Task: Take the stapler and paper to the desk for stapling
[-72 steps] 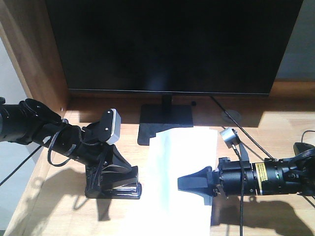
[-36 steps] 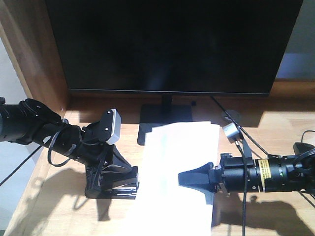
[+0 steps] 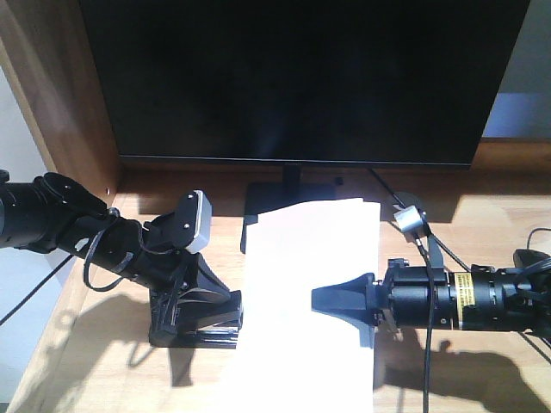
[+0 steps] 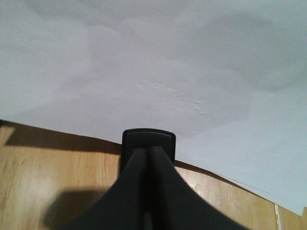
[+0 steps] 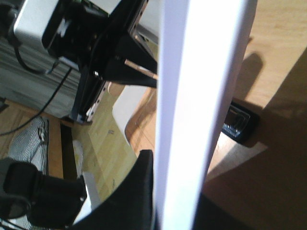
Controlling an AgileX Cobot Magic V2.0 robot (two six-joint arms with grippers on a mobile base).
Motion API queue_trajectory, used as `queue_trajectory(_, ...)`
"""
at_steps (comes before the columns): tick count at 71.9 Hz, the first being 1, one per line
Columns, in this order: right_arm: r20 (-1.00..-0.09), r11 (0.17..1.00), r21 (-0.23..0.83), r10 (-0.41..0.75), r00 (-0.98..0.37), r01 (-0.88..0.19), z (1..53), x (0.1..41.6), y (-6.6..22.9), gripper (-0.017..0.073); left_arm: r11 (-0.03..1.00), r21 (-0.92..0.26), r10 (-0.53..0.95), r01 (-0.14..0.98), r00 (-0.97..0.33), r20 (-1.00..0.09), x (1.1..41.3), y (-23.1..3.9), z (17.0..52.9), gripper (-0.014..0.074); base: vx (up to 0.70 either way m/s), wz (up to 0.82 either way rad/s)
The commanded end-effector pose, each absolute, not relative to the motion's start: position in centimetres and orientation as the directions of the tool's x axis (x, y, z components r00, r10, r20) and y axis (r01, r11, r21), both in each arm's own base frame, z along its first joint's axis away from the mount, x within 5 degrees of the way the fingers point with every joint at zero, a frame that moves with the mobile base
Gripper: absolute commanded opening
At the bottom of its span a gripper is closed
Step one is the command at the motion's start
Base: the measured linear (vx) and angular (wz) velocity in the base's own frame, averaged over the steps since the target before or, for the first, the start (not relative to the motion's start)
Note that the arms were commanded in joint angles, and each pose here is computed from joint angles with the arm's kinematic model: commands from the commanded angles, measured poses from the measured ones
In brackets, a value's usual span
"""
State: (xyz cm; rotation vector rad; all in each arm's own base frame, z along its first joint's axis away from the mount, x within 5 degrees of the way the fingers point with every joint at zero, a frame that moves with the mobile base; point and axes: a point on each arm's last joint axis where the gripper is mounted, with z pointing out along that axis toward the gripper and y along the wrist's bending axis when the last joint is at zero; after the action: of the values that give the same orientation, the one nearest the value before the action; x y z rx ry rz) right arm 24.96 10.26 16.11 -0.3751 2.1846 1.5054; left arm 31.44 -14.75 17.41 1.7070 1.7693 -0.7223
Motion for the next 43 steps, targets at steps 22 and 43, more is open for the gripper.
queue_trajectory(22,-0.467,0.204,0.878,0.162,-0.869,-0.434,15.3,26.2,10.6,-0.0001,0.054,0.032,0.639,0.998,-0.01,-0.769,31.4,-15.2,19.7,-0.0007,0.0,0.0)
queue_trajectory(43,-0.426,0.213,0.899,0.215,-0.879,-0.384,14.0,26.8,10.6,-0.0001,0.054,0.032,0.639,0.998,-0.01,-0.769,31.4,-15.2,19.7,-0.0007,0.0,0.0)
